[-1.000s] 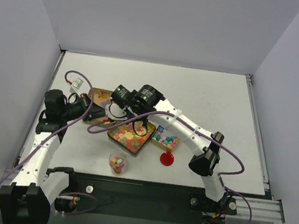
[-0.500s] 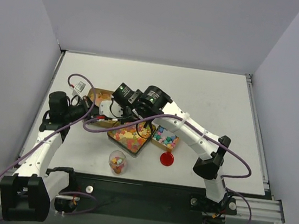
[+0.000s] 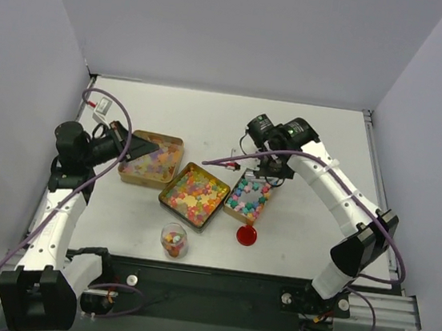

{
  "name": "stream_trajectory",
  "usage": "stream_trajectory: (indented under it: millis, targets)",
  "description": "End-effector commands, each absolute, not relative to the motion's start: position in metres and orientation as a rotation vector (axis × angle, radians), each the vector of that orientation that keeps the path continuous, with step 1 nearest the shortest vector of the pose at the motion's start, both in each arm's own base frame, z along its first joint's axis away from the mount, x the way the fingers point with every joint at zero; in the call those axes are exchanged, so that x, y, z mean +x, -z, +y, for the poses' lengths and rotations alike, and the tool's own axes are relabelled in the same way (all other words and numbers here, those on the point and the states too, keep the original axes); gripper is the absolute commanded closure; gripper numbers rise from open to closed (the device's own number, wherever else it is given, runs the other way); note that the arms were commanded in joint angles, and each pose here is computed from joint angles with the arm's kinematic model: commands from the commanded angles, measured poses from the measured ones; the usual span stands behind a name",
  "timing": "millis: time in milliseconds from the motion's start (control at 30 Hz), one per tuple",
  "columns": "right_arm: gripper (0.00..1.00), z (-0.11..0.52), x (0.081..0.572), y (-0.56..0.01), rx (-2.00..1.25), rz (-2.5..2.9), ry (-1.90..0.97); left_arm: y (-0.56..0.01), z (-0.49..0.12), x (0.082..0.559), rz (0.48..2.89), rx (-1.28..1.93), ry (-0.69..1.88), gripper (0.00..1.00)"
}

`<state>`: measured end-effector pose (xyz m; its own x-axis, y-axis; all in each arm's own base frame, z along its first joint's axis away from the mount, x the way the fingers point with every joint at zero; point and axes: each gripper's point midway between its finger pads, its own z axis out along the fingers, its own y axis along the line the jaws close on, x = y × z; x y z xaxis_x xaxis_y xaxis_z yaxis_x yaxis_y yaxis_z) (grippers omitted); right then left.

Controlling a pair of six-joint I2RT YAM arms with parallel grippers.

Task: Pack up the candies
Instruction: Scoop the fake candies from the storage box.

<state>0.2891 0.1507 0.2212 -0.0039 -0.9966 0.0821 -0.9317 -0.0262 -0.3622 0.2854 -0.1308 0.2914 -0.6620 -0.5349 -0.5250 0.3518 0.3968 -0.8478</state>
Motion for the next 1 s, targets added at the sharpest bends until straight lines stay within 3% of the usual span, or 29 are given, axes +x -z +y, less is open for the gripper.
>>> stream_trajectory:
  millis: [0, 433, 967]
  targets:
    - [1.0, 0.092, 0.293, -0.227, -2.29, 1.99, 0.663, -0.284, -0.129, 0.28, 1.822, -0.135, 1.356, 0.97]
    - [1.0, 0.103, 0.362, -0.201, -2.672, 1.535, 0.882, -0.251, -0.125, 0.276, 1.864, -0.173, 1.323, 0.97]
    - [1.0, 0.108, 0.395, -0.166, -3.046, 0.933, 0.979, -0.239, -0.11, 0.277, 1.854, -0.252, 1.273, 0.97]
